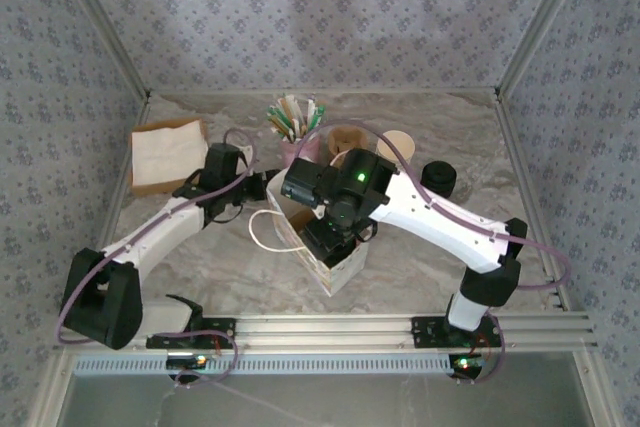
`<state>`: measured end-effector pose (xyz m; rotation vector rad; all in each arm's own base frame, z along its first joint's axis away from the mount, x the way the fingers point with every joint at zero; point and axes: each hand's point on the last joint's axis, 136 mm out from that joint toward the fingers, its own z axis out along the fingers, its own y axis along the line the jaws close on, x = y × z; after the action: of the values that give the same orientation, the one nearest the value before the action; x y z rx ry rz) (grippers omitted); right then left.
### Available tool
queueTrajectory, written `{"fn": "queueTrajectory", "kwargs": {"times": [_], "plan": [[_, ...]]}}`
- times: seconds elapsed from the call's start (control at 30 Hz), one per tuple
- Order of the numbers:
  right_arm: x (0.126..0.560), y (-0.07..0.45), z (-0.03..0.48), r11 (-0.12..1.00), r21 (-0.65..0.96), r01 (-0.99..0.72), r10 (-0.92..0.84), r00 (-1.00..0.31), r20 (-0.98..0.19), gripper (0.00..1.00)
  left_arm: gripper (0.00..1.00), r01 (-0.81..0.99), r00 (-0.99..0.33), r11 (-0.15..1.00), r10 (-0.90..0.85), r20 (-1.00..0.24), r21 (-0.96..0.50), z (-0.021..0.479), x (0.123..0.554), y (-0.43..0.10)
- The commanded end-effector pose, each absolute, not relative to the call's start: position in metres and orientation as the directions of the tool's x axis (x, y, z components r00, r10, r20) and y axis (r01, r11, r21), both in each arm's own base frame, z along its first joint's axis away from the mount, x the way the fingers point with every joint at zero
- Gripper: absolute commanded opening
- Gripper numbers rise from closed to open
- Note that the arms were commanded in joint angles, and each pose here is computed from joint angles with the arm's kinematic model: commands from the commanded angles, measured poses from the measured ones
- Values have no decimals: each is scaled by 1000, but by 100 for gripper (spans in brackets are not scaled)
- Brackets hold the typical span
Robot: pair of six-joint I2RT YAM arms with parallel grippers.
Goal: Pack the takeout coffee
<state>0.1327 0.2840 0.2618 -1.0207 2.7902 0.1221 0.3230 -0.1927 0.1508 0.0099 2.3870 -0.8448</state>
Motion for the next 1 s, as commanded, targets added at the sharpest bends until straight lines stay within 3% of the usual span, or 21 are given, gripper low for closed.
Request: {"fn": "queueTrajectory", "kwargs": {"times": [0.0, 0.47, 0.83, 0.97], "plan": [[117, 234, 256, 760, -75, -646, -648, -762, -3, 66, 76, 168, -802, 798, -231, -550, -579, 169, 330, -182], [113, 234, 249, 747, -71, -661, -660, -750, 35, 66, 76, 242, -833, 761, -155, -531, -602, 166, 326, -216], [129, 218, 265, 805, -71, -589, -592, -805, -40, 66, 76, 285, -843, 744, -106, -528, -604, 162, 321, -247], [129, 221, 258, 802, -78, -593, -595, -803, -13, 66, 76, 291, -844, 739, -101, -527, -607, 161, 321, -250]]}}
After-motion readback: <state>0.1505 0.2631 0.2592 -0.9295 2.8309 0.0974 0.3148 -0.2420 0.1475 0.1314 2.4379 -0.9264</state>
